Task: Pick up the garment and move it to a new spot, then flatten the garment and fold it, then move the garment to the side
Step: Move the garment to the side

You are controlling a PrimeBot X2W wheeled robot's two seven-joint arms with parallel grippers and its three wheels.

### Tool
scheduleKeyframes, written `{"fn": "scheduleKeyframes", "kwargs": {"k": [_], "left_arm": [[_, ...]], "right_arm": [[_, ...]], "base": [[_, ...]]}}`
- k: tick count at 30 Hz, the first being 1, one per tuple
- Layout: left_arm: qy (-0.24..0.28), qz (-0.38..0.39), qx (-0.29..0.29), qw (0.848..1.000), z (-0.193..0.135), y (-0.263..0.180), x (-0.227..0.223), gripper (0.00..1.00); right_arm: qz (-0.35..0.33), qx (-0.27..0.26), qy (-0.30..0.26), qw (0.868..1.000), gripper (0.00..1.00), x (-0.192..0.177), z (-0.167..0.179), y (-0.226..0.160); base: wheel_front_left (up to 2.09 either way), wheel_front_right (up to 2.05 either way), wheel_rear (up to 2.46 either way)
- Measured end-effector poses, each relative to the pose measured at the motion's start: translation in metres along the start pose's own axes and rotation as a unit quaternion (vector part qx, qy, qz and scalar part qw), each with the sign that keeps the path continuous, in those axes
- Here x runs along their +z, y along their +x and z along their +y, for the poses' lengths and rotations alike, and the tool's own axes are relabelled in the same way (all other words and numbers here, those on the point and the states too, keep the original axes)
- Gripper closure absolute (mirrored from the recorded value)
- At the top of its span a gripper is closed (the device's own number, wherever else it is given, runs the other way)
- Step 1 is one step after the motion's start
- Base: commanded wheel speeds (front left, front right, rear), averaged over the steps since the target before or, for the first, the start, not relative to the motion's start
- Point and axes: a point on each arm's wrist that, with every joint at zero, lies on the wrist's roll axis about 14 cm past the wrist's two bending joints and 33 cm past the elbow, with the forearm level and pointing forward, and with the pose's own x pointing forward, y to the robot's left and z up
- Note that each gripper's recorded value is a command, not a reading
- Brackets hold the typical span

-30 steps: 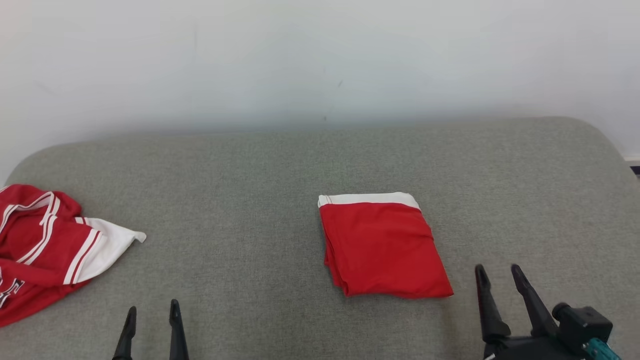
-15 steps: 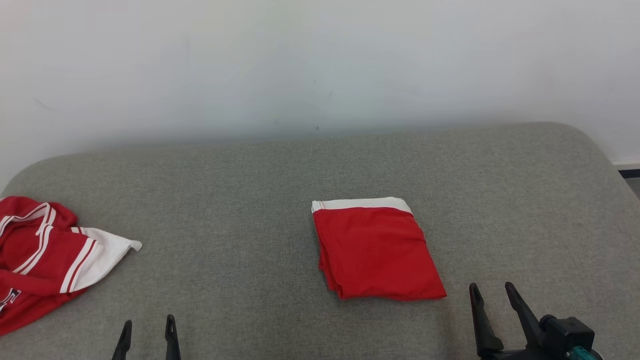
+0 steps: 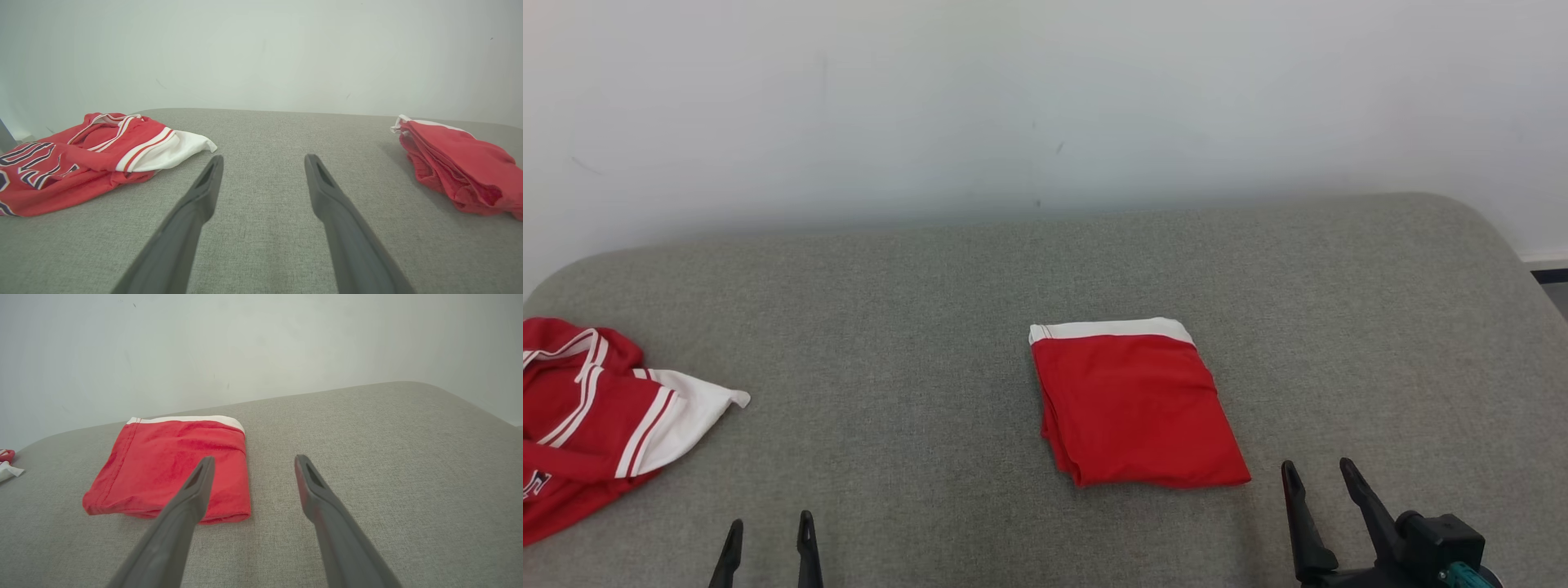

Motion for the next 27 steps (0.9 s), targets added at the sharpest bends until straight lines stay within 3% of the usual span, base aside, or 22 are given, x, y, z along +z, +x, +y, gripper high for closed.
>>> {"fn": "scheduleKeyframes", "kwargs": {"k": [13, 21, 27], "left_arm": [[-0.011, 0.005, -0.001, 1.000, -0.003, 0.000, -0.003, 0.00], [-0.017, 0.015, 0.002, 1.000, -0.002, -0.002, -0.010, 0.00], [-0.022, 0.021, 0.001, 1.000, -0.004, 0.001, -0.014, 0.00]], "right_arm": [[0.015, 0.000, 0.014, 1.000, 0.00, -0.004, 0.003, 0.007], [0.124, 0.018, -0.001, 0.992, 0.00, -0.015, 0.001, 0.026], [0.208, 0.018, -0.021, 0.978, 0.00, -0.009, -0.007, 0.045]], "base": [[0.00, 0.00, 0.00], [0.00, 0.00, 0.00], [0.00, 0.00, 0.00]]}}
